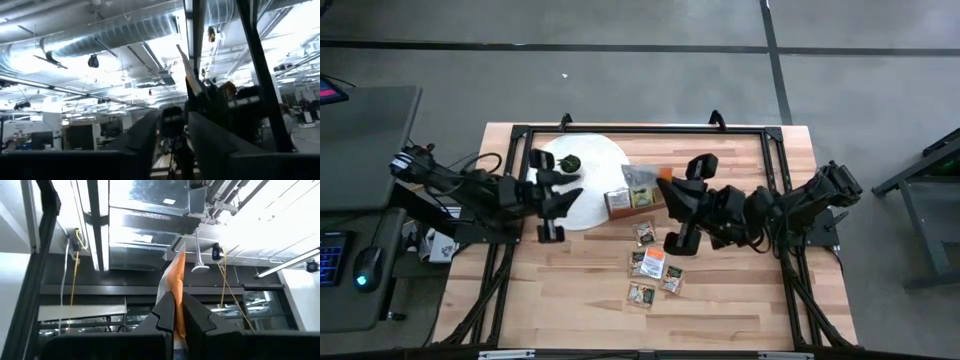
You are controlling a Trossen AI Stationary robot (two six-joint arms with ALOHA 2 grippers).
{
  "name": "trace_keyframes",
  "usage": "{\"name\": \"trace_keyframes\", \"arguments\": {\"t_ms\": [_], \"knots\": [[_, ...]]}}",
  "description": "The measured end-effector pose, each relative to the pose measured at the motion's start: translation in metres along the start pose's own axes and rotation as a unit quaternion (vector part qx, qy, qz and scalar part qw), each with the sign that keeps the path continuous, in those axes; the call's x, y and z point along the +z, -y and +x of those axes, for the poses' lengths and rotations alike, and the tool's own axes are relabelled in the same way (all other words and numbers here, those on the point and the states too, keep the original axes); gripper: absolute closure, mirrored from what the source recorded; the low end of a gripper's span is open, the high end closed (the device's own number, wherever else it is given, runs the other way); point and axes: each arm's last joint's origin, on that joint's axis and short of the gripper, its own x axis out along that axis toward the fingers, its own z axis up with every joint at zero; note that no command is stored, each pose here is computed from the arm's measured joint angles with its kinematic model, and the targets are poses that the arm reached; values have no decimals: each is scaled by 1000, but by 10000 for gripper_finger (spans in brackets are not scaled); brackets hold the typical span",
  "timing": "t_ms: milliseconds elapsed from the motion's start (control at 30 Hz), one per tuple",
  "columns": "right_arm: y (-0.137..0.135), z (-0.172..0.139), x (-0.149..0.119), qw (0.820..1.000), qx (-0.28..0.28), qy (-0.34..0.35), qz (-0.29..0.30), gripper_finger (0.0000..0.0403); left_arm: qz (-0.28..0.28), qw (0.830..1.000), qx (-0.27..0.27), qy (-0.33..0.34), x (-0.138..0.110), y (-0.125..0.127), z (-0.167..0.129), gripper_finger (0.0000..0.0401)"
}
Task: Pick & Place Tea
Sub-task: Put the white tea bag into the left section of the wooden organizer
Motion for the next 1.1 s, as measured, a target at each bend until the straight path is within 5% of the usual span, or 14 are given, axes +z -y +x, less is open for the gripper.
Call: {"name": "trace_keyframes", "arguments": {"t_ms": [167,367,667,1100], "knots": [[1,1,2,1000,7,15,6,395,-27,999,-10,43,23,-9,19,193],[2,1,4,1000,6,27,10,395,-29,998,-52,-21,35,-11,56,124],[1,1,4,1000,11,26,7,395,-19,996,-80,-41,31,-2,105,113],[-4,-2,3,1000,20,12,9,395,-42,993,-103,-33,29,8,126,125]]}}
